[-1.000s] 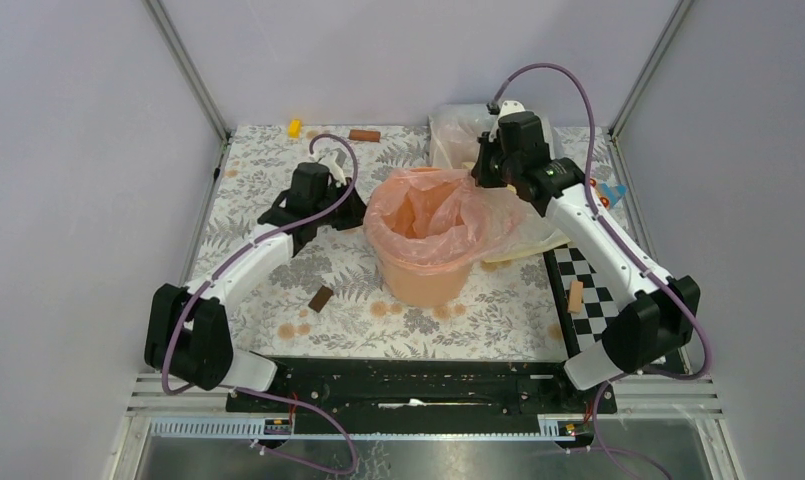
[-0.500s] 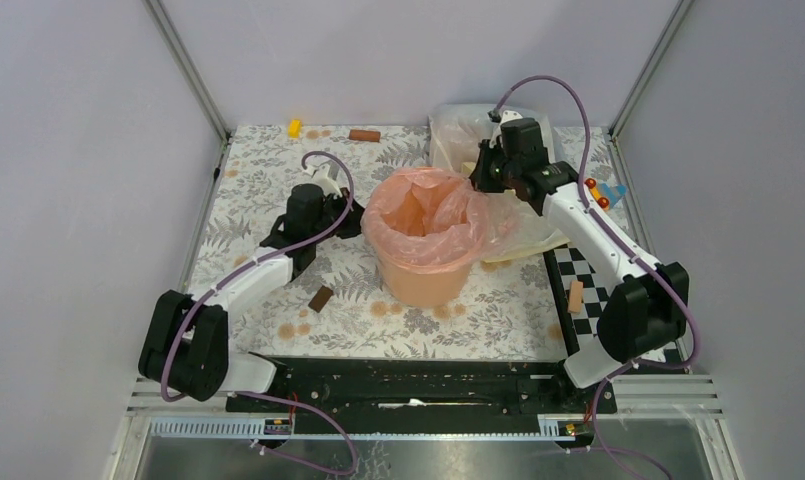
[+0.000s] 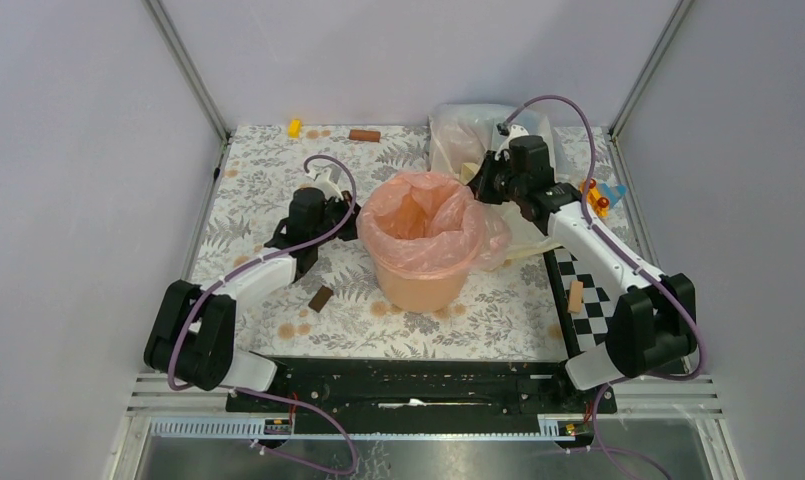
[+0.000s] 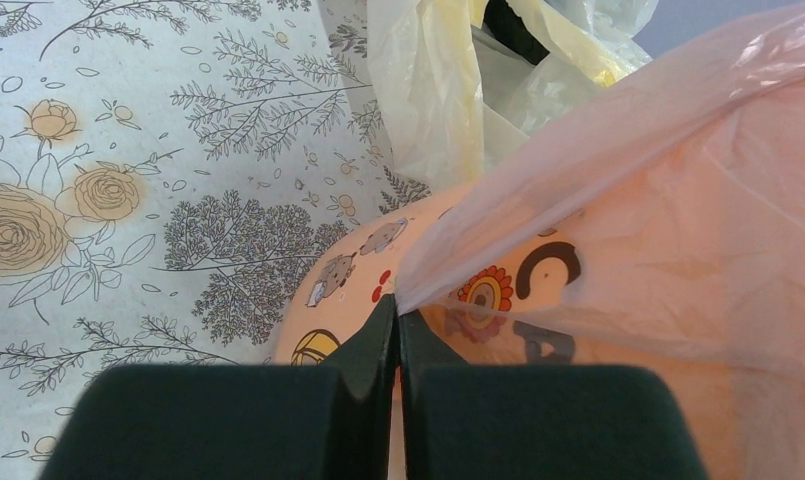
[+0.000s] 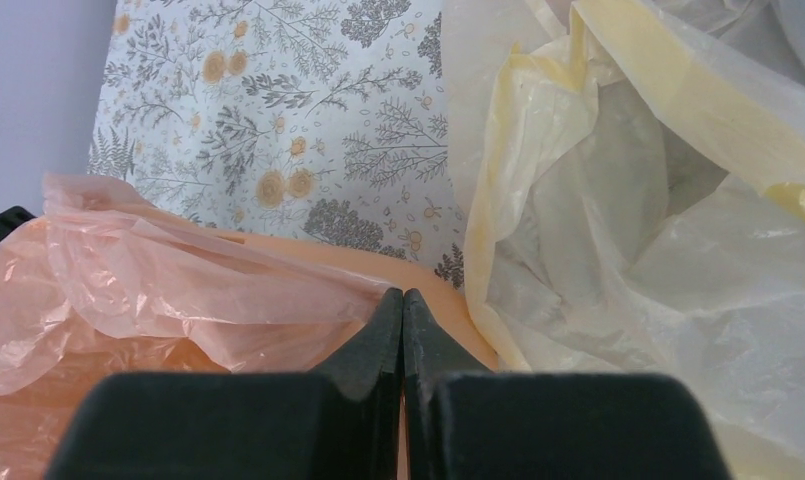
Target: Put the trash bags into the trash bin
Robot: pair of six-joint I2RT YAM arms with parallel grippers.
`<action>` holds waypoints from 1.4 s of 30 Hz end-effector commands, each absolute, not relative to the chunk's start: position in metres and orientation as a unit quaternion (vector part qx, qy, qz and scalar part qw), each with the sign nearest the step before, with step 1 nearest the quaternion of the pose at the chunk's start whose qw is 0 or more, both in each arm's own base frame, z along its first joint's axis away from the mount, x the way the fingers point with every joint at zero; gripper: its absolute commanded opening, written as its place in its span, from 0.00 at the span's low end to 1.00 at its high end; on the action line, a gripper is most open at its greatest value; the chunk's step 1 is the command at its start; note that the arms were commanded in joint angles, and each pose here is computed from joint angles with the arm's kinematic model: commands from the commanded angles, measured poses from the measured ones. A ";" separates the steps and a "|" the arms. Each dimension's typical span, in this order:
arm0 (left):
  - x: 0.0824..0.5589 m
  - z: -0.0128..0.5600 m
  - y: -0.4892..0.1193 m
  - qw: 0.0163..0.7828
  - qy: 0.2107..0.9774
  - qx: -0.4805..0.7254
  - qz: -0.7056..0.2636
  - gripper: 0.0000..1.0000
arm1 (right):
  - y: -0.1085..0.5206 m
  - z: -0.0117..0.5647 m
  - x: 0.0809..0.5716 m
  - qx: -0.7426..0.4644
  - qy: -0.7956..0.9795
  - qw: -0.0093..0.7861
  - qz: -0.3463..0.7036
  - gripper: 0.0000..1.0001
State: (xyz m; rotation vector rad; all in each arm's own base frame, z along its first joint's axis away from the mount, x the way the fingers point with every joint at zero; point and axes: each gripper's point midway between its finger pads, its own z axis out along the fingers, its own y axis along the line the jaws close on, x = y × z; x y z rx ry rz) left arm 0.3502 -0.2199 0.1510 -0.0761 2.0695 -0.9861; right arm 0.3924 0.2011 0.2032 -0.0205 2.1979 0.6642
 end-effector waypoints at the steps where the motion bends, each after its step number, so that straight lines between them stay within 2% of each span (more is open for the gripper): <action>1: 0.347 0.145 -0.229 0.395 0.824 -0.013 -0.407 0.00 | 0.198 0.157 0.365 0.000 0.910 0.338 0.241 0.00; 7: 0.346 0.141 -0.231 0.386 0.824 -0.015 -0.414 0.00 | 0.195 0.143 0.381 0.024 0.915 0.337 0.219 0.00; 10: 0.349 0.149 -0.230 0.392 0.823 -0.013 -0.410 0.00 | 0.205 0.171 0.388 0.006 0.897 0.365 0.250 0.00; 15: 0.353 0.166 -0.230 0.403 0.818 -0.011 -0.410 0.00 | 0.192 0.212 0.398 0.028 0.884 0.408 0.226 0.00; 18: 0.352 0.172 -0.226 0.410 0.818 -0.017 -0.403 0.00 | 0.189 0.203 0.393 0.036 0.895 0.389 0.215 0.00; 23: 0.345 0.174 -0.218 0.421 0.816 -0.029 -0.395 0.00 | 0.177 0.155 0.377 0.054 0.914 0.356 0.188 0.00; 30: 0.341 0.167 -0.220 0.410 0.820 -0.026 -0.398 0.00 | 0.187 0.136 0.373 0.050 0.913 0.343 0.214 0.09; 36: 0.340 0.156 -0.221 0.392 0.832 -0.021 -0.392 0.00 | 0.159 0.182 0.371 0.059 0.899 0.402 0.165 0.24; 37: 0.339 0.155 -0.221 0.392 0.832 -0.021 -0.392 0.00 | 0.152 0.192 0.369 0.063 0.895 0.413 0.153 0.30; 42: 0.335 0.157 -0.217 0.400 0.829 -0.024 -0.390 0.00 | 0.123 0.229 0.351 0.080 0.882 0.451 0.111 0.77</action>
